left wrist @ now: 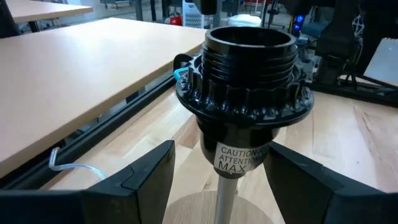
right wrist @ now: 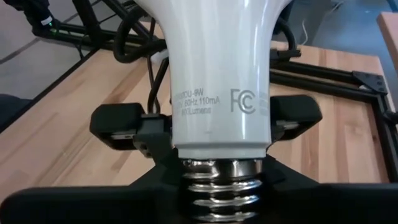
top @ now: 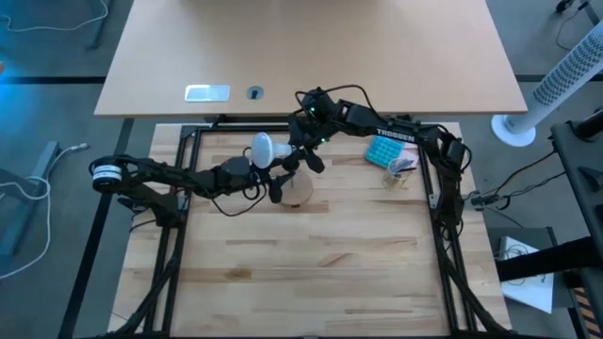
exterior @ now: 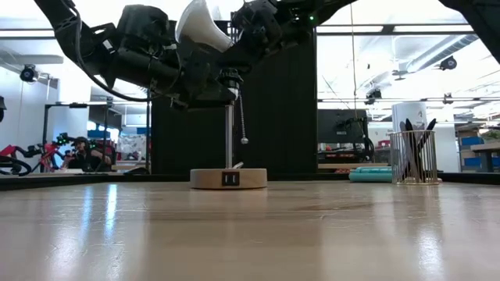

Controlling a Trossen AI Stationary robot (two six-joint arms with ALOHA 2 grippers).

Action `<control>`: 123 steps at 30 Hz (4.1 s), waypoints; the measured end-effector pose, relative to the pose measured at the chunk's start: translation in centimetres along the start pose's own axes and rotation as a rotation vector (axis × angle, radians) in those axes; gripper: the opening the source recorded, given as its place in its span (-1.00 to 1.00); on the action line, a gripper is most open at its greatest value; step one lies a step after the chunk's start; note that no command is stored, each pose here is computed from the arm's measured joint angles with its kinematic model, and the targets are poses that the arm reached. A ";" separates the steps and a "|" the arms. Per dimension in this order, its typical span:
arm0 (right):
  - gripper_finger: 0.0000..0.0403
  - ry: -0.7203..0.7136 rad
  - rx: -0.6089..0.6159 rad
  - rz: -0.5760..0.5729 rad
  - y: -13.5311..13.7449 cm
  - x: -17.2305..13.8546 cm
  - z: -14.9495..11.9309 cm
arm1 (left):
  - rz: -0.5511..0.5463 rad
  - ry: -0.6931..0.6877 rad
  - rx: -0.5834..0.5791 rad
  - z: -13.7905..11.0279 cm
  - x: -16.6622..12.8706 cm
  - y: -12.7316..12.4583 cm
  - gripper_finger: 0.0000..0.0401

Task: Screw lightbulb
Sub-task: Insert the light bulb into the table lamp

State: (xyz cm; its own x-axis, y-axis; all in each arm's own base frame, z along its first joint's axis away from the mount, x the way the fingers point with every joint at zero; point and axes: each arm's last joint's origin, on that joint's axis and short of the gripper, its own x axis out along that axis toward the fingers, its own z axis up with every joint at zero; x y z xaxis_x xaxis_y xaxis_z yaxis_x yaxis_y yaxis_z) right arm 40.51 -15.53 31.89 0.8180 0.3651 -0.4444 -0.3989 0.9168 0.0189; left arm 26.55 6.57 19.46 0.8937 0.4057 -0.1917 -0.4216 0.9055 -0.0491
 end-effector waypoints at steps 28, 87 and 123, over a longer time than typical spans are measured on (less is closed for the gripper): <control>-0.40 0.017 0.022 0.035 1.1 0.8 0.2 | 0.000 0.006 -0.025 1.2 -1.4 0.2 0.15; -0.63 0.012 0.107 0.035 1.8 1.5 0.7 | 0.025 0.087 -0.275 2.7 -4.4 0.7 0.15; -0.28 0.060 -0.002 0.000 3.3 2.9 1.0 | -0.063 0.014 -0.259 3.5 -5.0 -0.9 0.15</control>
State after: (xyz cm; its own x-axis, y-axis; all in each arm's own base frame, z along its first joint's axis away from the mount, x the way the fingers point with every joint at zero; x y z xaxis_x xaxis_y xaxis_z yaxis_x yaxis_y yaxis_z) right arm 41.96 -11.27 31.61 0.7917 0.3546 -0.4974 -0.3998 0.9164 0.0169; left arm 22.95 4.19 23.92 0.9178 0.3465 -0.1940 -0.3925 0.8659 -0.3100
